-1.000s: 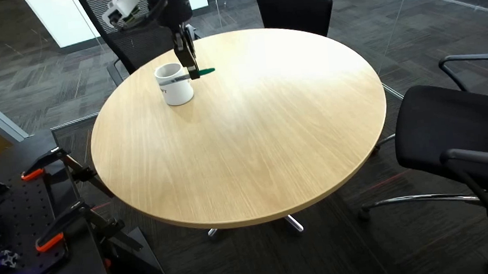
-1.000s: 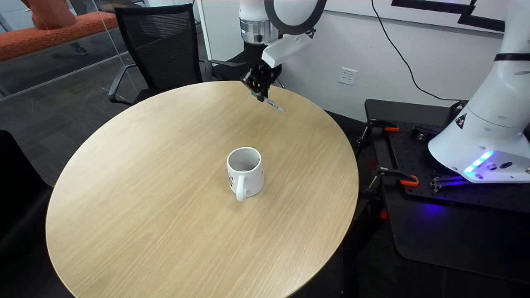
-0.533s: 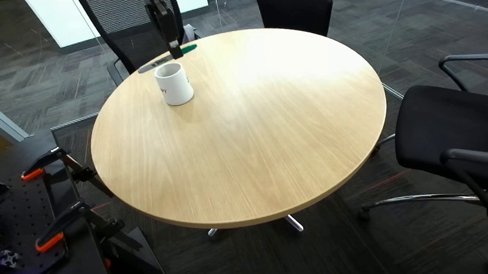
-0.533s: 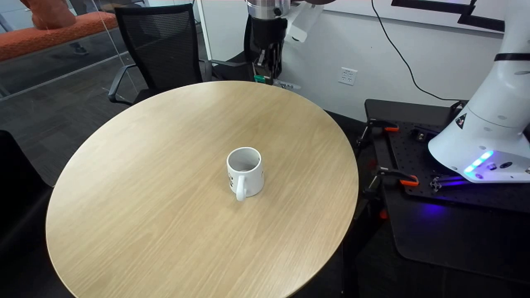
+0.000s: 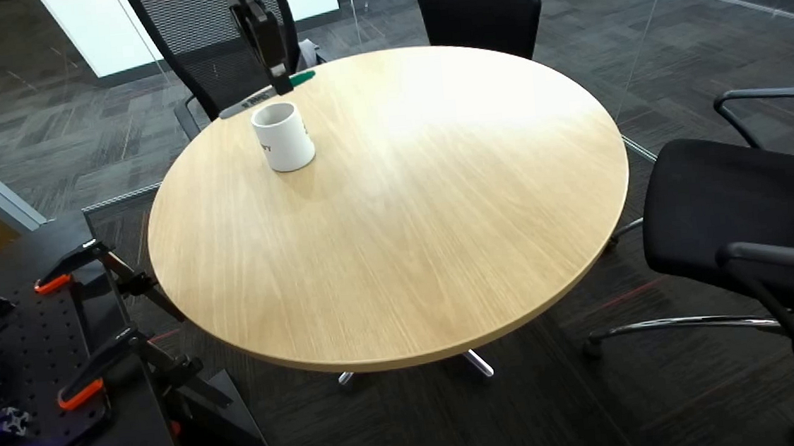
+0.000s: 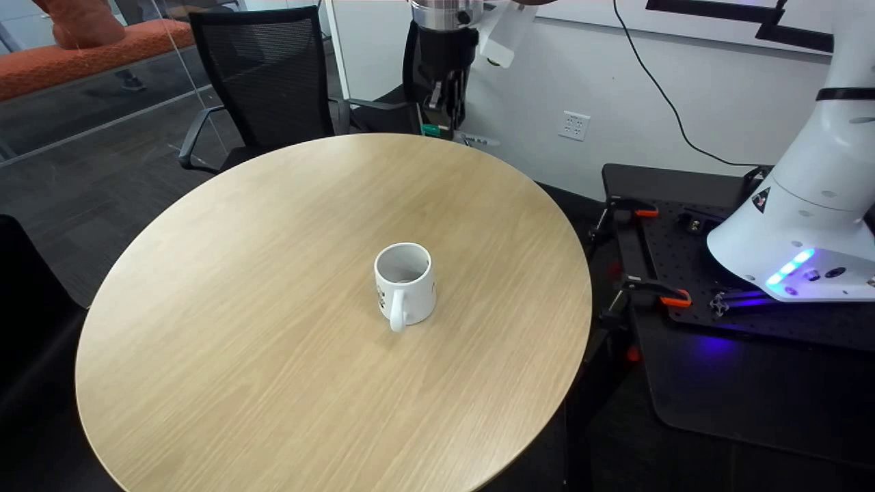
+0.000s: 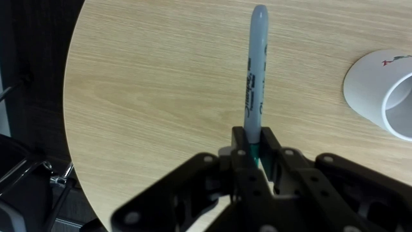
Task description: Put the marker in the mug
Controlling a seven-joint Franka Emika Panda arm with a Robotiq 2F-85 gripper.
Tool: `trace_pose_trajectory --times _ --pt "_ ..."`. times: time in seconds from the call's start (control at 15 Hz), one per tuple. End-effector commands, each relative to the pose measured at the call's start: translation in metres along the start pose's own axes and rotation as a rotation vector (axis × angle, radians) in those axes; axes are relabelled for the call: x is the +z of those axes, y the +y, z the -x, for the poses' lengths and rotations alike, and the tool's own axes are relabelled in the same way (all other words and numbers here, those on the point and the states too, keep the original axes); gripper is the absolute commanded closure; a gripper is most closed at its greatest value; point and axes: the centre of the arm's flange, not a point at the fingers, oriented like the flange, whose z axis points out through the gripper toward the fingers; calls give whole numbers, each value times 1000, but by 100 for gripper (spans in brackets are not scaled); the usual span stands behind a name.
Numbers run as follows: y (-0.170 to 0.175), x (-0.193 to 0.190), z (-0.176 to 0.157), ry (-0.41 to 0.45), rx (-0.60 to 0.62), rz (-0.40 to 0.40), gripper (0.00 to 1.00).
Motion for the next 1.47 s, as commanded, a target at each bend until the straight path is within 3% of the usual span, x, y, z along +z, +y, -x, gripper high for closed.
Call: trace_pose_trajectory --times 0.0,1.0,1.27,1.33,1.4 --pt "2 -4 -6 86 -69 -57 96" --pt "-3 -13 -17 293 -760 -389 96" --pt "-7 -17 -22 365 -887 -523 96" --pt "-26 -25 -17 350 -832 -452 85" --pt "-24 -25 -18 361 -856 -478 85"
